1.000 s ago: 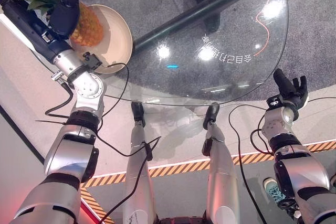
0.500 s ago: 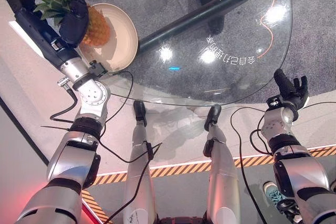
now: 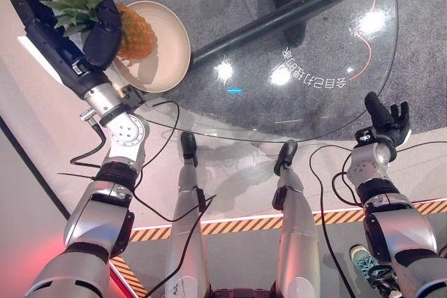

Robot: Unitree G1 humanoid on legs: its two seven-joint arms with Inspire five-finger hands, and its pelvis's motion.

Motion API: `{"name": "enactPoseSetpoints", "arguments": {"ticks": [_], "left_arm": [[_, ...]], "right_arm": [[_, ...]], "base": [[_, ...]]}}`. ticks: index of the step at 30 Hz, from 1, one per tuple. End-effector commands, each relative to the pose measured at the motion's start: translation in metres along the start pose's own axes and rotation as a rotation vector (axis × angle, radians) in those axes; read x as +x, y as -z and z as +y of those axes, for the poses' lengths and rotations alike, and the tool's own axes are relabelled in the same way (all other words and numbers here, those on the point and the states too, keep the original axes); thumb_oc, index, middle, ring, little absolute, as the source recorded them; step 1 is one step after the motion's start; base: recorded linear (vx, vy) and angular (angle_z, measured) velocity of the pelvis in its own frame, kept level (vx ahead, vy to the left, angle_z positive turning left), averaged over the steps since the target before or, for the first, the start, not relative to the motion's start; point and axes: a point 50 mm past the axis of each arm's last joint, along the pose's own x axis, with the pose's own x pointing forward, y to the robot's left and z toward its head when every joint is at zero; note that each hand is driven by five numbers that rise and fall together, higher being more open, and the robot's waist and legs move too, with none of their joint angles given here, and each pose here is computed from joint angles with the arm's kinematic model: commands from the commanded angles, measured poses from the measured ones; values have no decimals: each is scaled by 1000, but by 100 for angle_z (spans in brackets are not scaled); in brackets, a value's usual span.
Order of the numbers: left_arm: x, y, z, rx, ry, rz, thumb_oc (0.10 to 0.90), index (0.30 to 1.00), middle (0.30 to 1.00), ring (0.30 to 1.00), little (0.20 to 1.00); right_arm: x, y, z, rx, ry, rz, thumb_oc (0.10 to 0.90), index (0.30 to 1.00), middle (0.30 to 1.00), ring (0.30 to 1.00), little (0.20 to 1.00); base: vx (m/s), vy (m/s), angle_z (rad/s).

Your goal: Pick up the fruit to the plate

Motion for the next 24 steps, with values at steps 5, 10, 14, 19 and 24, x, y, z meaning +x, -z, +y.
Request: {"name": "enactPoseSetpoints", "arguments": {"ticks": [5, 10, 14, 19, 24], "left_arm": [[24, -36, -6, -206, -33, -196, 800, 900, 900, 900, 900], [22, -37, -7, -244, 21, -181, 800, 900, 900, 900, 900], [23, -39, -7, -273, 53, -183, 800, 900, 900, 900, 900], [22, -40, -7, -296, 77, -178, 800, 900, 900, 900, 900], [20, -41, -9, -316, 101, -181, 800, 900, 900, 900, 900]], "right_arm": [[7, -25, -26, 43, 85, -128, 800, 900, 900, 900, 900], [8, -26, -28, 38, 91, -135, 800, 900, 900, 900, 900], [9, -29, -29, 41, 90, -140, 800, 900, 900, 900, 900], [9, -29, -31, 38, 94, -139, 800, 900, 900, 900, 900], [9, -30, -29, 38, 96, -143, 800, 900, 900, 900, 900]], "base": [[0, 0, 0], [0, 0, 0], [0, 0, 0], [2, -4, 5], [-1, 0, 1]]}}
